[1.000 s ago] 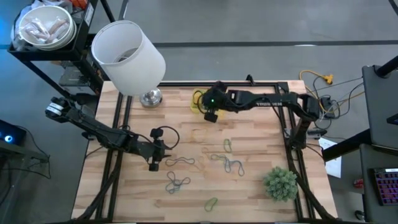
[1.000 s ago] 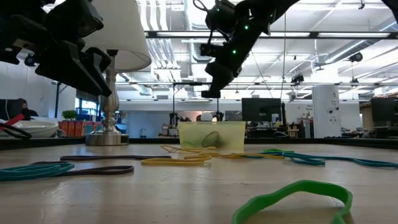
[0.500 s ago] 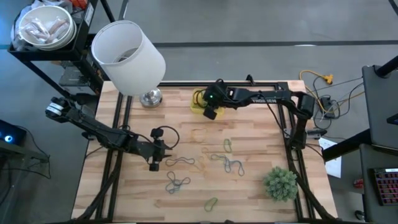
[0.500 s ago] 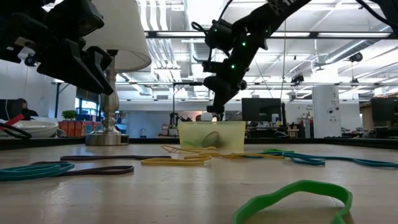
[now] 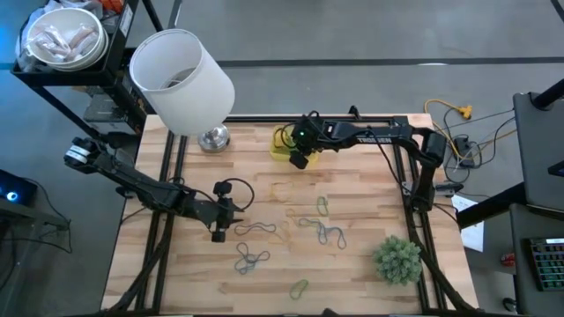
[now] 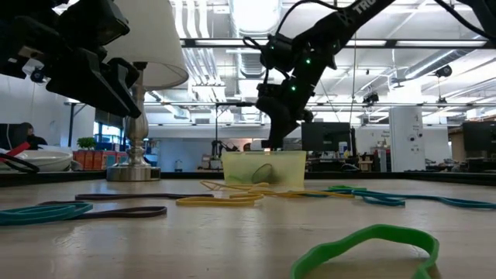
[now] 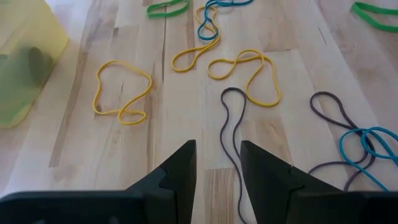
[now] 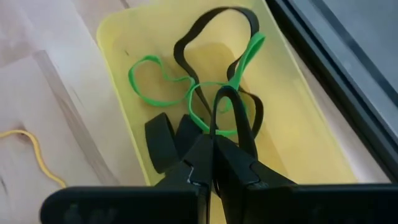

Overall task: Pick and place rubber bands into bin
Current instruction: Put the black rubber band into the yellow bin, then put the yellow rubber band into the yellow bin

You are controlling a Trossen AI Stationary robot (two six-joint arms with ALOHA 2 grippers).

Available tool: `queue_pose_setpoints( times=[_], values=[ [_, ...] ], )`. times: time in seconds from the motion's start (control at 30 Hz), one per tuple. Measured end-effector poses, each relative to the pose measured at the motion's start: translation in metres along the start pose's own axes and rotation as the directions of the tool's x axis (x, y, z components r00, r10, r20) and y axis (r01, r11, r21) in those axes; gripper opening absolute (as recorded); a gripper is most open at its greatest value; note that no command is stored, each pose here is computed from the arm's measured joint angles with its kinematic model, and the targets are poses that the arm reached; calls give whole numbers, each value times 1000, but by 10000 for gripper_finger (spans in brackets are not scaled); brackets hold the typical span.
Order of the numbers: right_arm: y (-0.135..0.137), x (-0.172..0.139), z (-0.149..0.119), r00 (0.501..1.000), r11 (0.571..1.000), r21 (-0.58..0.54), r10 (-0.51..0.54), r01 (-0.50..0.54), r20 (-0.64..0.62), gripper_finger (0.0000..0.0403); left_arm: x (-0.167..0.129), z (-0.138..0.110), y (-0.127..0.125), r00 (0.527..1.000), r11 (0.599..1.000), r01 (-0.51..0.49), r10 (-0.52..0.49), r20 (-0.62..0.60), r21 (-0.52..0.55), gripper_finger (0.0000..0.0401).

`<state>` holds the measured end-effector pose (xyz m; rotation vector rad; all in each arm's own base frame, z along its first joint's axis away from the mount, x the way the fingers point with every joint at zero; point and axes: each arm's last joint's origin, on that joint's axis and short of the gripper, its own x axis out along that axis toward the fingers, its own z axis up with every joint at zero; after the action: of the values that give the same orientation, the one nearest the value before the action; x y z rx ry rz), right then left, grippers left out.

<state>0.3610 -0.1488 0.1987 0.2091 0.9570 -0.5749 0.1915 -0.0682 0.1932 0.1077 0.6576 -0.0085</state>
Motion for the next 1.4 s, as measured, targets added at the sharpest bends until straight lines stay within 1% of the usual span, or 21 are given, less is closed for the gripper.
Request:
queue_pose_setpoints(
  times=[0.27,0.47,0.57,0.8,0.93,1.07,1.2,1.3,1.4],
  values=[
    [-4,2,-3,1000,999,32,-8,8,-11,9,0,0,0,1000,1000,0,0,0,0,109],
    [-4,2,-3,1000,1000,14,-7,7,-11,14,0,0,0,1000,1000,0,0,0,0,109],
    [-3,2,-3,1000,1000,5,-2,2,-11,34,0,0,0,1000,1000,0,0,0,0,109],
    [-2,2,-3,1000,1000,0,2,-2,-10,98,0,0,0,1000,1000,1,-1,0,0,109],
    [0,1,-3,1000,1000,-9,15,-15,-9,119,0,-1,0,1000,1000,0,0,0,-8,109],
    [9,-10,-1,994,991,-66,113,-113,4,129,4,-7,-1,1000,1000,-2,1,-31,-24,109],
    [28,-28,0,982,971,-159,187,-180,31,127,13,-13,-3,997,1000,-6,5,-80,-12,109],
    [48,-47,-2,972,943,-260,230,-209,55,122,21,-17,-5,994,1000,-11,8,-113,-22,109],
    [71,-69,-5,955,900,-364,285,-238,81,117,30,-20,-8,990,1000,-13,11,-139,-13,109]
  ],
)
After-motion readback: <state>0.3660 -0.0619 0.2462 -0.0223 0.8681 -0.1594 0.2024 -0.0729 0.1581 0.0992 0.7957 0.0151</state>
